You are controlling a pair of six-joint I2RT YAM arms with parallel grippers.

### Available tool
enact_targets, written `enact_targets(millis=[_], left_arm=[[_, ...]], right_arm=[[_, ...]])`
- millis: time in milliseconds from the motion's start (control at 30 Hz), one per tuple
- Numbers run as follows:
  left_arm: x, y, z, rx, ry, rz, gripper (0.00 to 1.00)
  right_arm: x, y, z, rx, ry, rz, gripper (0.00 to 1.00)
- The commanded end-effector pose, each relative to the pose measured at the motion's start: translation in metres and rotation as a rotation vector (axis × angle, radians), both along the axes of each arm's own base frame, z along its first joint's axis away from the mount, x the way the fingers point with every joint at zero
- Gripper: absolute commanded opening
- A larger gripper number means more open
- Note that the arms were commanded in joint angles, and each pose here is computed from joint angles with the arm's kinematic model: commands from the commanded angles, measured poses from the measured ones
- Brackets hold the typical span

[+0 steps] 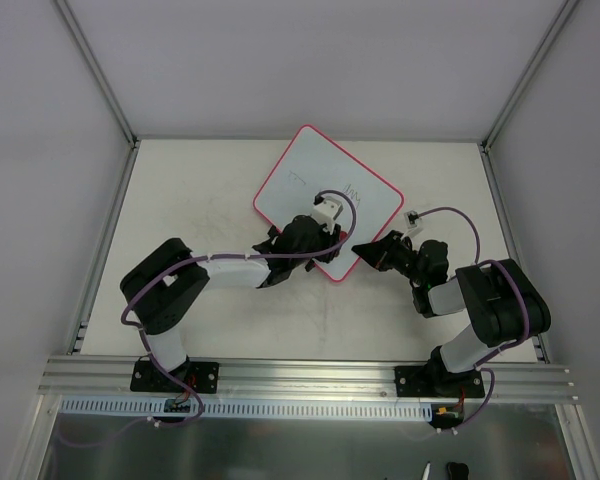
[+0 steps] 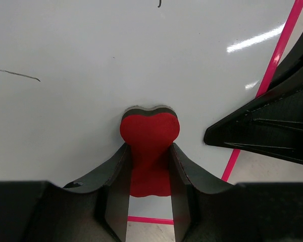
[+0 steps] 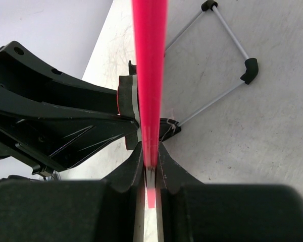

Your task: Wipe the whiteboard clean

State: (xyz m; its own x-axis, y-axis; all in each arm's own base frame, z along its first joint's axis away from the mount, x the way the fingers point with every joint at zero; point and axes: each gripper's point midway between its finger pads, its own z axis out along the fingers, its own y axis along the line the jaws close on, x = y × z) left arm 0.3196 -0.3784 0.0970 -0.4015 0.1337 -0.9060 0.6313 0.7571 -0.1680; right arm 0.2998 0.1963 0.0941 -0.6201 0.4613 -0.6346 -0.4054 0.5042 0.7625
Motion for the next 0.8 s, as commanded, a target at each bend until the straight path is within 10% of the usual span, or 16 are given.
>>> enact_targets(millis=[0, 767], left_arm=[[-0.013, 0.015, -0.043, 0.075, 0.115, -0.003, 0.15], [0.132, 0.115, -0.047, -0.017, 0.334, 0.281, 0.17]], right_arm=[[0.005, 0.010, 0.068, 0.059, -0.309, 0.056, 0.00], [0.004, 0.010, 0.069, 0.060, -0.312, 0.057, 0.00]])
